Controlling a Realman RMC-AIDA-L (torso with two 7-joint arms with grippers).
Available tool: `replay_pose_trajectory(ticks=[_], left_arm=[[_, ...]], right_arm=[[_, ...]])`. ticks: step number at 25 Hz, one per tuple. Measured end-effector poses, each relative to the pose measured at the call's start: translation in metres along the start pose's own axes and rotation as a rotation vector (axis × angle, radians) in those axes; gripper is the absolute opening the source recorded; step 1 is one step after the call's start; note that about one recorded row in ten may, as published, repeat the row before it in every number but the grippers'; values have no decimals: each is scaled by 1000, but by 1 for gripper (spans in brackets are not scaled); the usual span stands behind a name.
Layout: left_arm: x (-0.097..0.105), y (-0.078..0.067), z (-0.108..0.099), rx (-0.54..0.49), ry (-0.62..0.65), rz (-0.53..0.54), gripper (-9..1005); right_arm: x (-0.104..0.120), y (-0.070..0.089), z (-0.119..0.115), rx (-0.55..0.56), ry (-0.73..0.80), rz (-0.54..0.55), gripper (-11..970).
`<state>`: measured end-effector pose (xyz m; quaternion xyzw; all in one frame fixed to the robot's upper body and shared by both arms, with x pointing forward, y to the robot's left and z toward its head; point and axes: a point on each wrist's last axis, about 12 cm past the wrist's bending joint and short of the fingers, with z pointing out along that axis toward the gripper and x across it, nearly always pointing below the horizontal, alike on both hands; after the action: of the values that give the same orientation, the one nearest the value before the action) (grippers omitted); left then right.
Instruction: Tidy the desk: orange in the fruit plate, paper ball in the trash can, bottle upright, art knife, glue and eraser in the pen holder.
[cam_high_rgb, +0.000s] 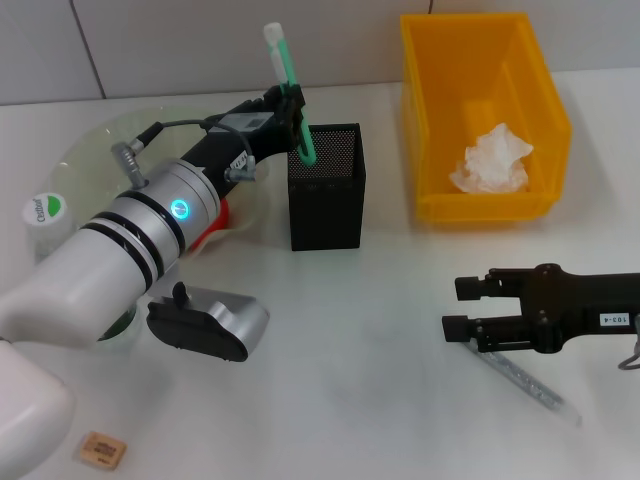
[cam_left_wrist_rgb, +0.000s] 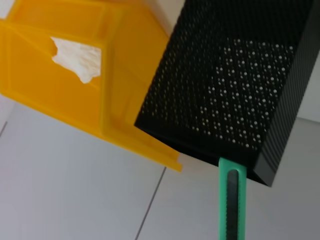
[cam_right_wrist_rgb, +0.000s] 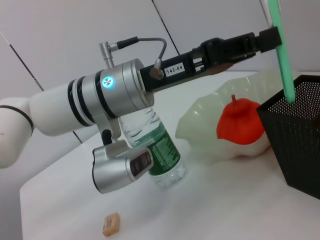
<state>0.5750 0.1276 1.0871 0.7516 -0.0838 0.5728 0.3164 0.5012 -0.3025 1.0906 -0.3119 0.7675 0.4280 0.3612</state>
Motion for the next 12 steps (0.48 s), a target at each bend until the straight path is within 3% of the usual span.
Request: replay_pose_trajectory(ticks=[12], left_arm=[[-4, 3, 1, -11, -18, -4, 197]], right_arm=[[4, 1, -1, 2, 0, 8, 758]])
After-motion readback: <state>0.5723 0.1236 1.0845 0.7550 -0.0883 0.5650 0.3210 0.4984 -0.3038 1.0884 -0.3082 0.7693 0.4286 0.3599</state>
